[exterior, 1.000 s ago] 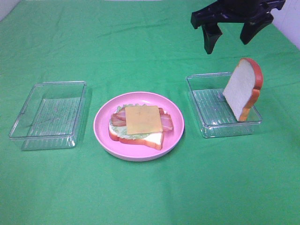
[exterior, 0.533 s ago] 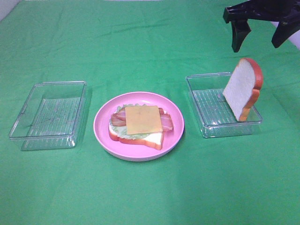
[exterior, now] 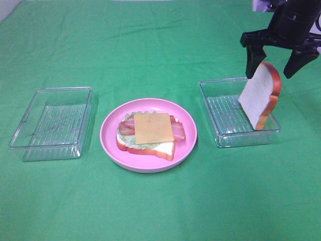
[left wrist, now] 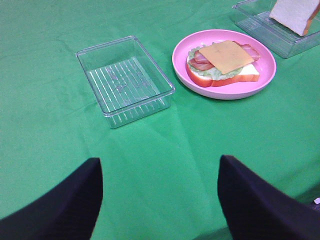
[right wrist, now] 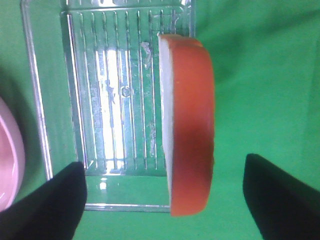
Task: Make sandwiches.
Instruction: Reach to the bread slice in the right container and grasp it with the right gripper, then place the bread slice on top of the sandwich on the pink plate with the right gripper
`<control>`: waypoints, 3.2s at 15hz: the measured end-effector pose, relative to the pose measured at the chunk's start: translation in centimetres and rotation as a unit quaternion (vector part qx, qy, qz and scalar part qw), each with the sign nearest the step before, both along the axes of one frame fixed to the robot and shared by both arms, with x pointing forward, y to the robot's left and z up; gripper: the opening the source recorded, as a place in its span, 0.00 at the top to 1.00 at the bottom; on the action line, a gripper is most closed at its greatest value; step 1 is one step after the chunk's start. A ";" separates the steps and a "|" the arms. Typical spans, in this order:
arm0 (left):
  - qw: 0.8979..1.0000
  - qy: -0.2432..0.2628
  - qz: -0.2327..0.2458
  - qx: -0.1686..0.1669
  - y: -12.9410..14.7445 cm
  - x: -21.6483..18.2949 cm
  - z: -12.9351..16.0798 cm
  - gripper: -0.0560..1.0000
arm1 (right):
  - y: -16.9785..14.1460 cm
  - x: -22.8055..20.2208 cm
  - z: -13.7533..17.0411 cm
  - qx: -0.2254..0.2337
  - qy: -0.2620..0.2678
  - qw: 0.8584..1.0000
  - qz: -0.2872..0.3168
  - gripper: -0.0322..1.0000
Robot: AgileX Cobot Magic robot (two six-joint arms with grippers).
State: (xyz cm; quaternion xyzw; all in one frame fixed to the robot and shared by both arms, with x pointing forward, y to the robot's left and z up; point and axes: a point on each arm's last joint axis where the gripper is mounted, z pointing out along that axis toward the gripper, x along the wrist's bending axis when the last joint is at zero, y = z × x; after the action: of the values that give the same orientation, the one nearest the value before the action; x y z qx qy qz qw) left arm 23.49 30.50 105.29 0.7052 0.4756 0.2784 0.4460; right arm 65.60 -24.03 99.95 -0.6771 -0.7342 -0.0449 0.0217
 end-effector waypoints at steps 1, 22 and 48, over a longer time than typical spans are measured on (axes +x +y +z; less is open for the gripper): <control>1.000 0.000 0.000 0.000 0.0 0.0 0.0 0.35 | 0.0 0.2 -0.9 -0.002 0.009 1.000 0.000 0.20; 1.000 0.000 0.000 0.000 0.0 0.0 0.0 0.35 | 6.2 -3.8 3.9 0.314 -0.022 0.949 -0.003 0.78; 1.000 0.000 0.000 0.000 0.0 0.0 0.0 0.35 | 13.9 -7.6 -8.5 0.285 0.007 0.958 -0.039 0.28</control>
State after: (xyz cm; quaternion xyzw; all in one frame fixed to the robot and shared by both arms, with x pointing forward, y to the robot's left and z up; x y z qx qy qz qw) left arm 23.49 30.50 105.29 0.7052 0.4756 0.2784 0.4460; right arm 57.96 -10.18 91.46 -0.6712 -0.6640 -0.2479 0.2173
